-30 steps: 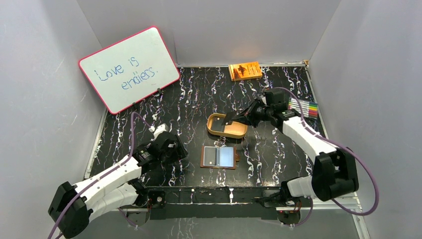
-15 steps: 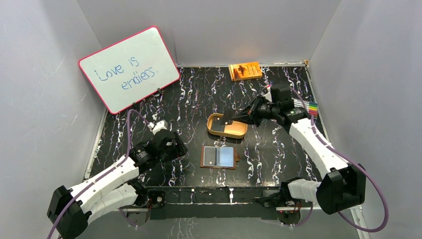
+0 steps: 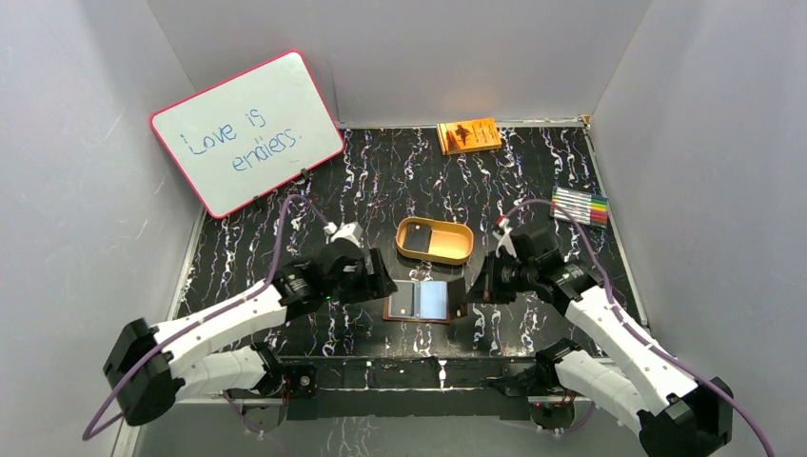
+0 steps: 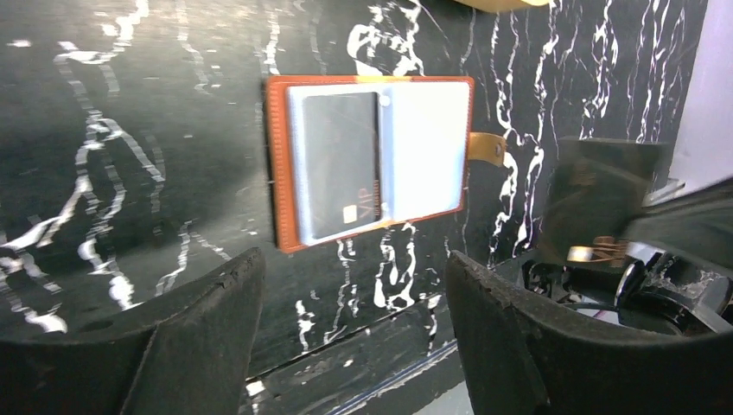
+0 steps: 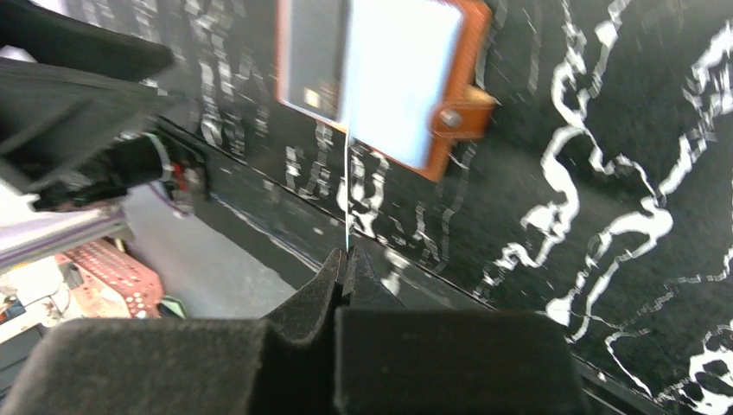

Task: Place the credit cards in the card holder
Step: Turn over the card slot in the card holder.

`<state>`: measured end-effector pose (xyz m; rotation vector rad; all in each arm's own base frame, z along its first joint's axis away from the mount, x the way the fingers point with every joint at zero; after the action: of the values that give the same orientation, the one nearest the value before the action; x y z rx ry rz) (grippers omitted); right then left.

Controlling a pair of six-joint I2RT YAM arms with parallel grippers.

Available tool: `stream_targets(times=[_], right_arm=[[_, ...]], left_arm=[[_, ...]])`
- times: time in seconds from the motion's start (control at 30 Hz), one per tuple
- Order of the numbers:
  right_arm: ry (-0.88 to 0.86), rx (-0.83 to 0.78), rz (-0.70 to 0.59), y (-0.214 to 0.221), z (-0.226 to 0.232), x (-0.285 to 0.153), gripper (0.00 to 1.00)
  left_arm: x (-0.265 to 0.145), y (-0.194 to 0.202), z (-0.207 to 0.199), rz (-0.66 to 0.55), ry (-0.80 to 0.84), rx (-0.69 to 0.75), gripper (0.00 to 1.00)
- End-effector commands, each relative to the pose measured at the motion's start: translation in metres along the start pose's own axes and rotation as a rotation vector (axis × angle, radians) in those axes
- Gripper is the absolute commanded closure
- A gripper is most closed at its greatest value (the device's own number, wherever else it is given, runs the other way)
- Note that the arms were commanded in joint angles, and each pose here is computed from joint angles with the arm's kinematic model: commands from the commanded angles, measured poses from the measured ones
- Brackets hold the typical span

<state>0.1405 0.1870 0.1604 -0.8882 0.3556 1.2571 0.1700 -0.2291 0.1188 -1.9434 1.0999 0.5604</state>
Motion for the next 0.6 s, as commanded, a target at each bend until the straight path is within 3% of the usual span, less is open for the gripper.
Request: stream_targets(times=[0.0, 0.57], right_arm=[[0.0, -0.046, -0.005, 0.015, -0.019, 0.014, 1.0], [-0.002, 0.019, 0.05, 0.033, -0.043, 0.05, 1.0]], left_arm=[[0.014, -0.001, -0.035, 0.017, 0.046, 0.027, 0.27], [0.066, 0.017, -0.072, 0.168, 0.094, 0.046, 0.32]])
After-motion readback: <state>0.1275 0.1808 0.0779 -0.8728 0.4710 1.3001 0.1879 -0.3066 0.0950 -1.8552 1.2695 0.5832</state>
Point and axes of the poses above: each gripper's point midway between its finger pads, its own x axis out along the fingers, its own z axis along the line the jaws close on, y = z × x, the point moved 1 cm from there along -x, back along the fingers, and after that the axes turned 4 degrees about -x, right-handed, at the moved point
